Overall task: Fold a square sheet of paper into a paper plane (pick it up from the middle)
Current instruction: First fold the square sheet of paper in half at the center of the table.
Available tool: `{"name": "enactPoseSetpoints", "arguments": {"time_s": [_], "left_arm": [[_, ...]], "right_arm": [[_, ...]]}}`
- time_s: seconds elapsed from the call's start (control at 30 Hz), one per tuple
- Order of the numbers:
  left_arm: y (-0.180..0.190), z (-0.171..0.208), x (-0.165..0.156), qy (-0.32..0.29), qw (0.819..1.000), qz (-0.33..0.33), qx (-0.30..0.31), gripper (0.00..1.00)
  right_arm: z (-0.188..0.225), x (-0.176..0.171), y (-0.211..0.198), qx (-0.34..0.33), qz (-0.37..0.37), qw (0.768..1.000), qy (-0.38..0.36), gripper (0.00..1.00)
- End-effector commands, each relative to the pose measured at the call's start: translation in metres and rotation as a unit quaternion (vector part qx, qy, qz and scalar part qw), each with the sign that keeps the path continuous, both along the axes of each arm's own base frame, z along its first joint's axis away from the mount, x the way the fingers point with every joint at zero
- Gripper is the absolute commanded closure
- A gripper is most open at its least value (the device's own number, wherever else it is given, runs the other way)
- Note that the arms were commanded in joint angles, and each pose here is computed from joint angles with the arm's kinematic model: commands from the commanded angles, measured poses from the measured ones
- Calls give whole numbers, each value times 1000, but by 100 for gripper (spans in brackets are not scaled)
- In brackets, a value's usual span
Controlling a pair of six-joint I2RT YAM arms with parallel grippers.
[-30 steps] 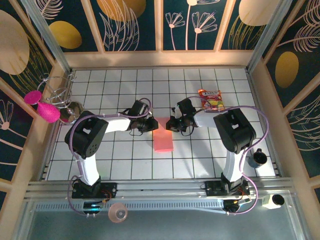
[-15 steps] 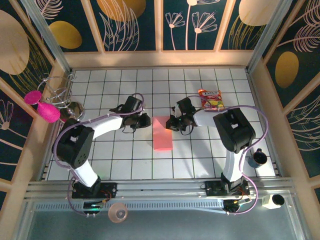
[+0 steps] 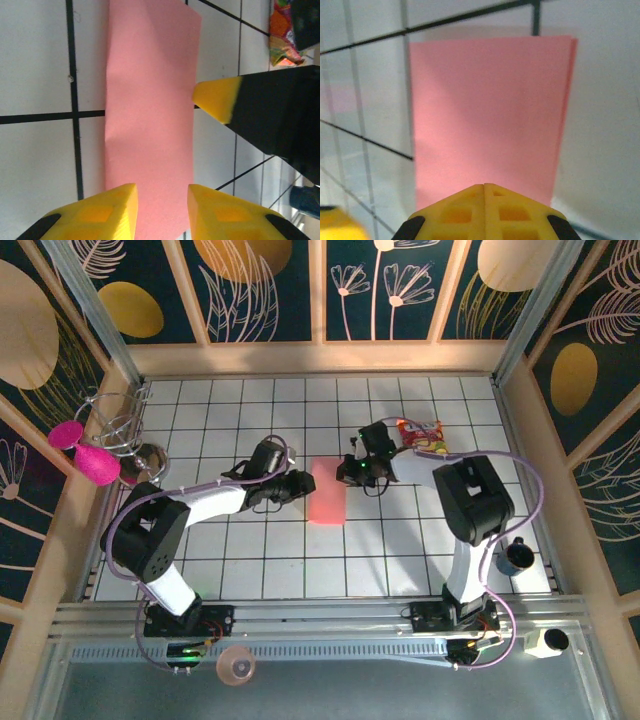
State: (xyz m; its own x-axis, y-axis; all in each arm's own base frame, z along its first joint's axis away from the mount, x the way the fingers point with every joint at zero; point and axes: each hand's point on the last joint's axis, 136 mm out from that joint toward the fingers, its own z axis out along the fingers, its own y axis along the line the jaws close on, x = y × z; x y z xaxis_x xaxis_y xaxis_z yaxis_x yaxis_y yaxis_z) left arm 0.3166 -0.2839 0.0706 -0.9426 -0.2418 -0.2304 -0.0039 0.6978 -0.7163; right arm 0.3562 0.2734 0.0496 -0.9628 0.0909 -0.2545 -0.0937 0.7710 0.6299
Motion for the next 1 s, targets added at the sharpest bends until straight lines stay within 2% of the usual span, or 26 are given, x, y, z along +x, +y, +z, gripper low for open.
{"name": "enactPoseSetpoints", "arguments": {"time_s": [0.0,0.17,0.33,0.63,0.97], "left_arm": [[-18,14,-1,-6,999,-11,-46,68],[-31,9,-7,0,999,-26,-47,73],[-31,-19,-19,33,999,-32,-20,78],[-22,-48,-36,69,997,-38,14,79],[-11,-67,-49,93,993,-49,48,79]], "right_arm": [[43,3,8,47,4,998,-36,97],[24,-6,8,48,9,999,-6,97],[15,-11,6,48,6,999,8,98],[-13,-17,13,41,23,998,48,98],[-47,-21,2,-5,16,997,77,99]]}}
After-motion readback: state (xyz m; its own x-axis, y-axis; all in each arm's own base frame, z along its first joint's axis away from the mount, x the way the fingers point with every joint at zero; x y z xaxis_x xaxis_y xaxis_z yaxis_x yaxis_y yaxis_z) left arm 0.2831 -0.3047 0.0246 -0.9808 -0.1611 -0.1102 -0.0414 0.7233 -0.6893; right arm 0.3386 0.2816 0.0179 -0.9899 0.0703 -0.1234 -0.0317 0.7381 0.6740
